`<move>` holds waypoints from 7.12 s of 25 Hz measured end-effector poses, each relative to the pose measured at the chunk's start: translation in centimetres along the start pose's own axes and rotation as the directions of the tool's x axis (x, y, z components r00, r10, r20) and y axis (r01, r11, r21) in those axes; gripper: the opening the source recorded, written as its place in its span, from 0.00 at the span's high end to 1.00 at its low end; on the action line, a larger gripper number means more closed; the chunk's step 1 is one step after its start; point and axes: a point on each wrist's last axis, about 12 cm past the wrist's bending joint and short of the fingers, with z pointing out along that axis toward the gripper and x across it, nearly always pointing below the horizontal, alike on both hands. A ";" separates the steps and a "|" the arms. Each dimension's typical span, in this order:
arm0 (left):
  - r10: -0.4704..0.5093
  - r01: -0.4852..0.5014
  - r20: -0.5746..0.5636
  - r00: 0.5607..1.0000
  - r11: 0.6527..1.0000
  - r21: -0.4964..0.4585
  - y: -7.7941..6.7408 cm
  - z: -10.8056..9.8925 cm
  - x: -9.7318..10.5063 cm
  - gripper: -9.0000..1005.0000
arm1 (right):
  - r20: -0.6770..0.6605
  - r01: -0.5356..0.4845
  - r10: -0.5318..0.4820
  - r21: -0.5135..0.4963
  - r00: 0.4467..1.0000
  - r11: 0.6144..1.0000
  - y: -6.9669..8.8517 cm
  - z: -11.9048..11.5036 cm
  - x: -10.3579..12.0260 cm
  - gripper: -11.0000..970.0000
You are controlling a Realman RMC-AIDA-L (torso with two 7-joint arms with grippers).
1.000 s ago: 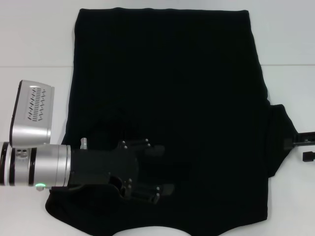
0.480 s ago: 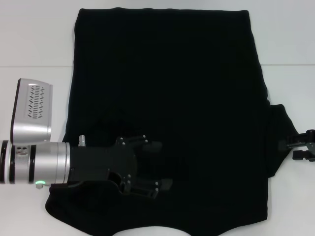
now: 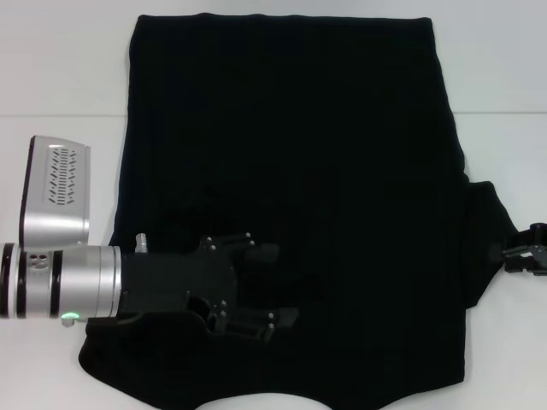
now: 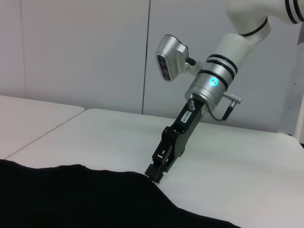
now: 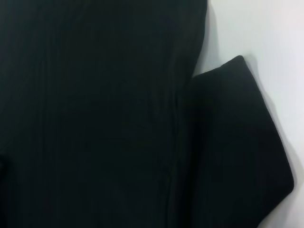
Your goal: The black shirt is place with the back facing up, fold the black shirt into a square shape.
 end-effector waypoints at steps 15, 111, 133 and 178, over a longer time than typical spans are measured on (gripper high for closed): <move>0.004 -0.004 -0.002 1.000 1.000 -0.006 0.2 -0.1 -0.1 0.08 | 0.006 0.029 -0.030 0.038 1.000 0.999 0.6 1.8 0.2 0.57; -0.115 0.118 0.079 0.990 0.992 -0.038 0.1 -0.9 -0.2 0.10 | -0.174 0.530 -0.528 -0.034 0.831 0.847 11.8 3.3 -2.9 0.94; -0.109 0.112 0.075 0.991 0.993 -0.044 0.4 -0.8 -0.4 0.11 | -0.147 0.531 -0.526 -0.008 0.837 0.847 12.0 2.7 -3.3 0.39; -0.090 0.094 0.070 0.993 0.995 -0.046 0.8 -1.0 -0.9 0.12 | -0.027 0.288 -0.287 0.098 0.957 0.952 5.8 2.8 -2.8 0.66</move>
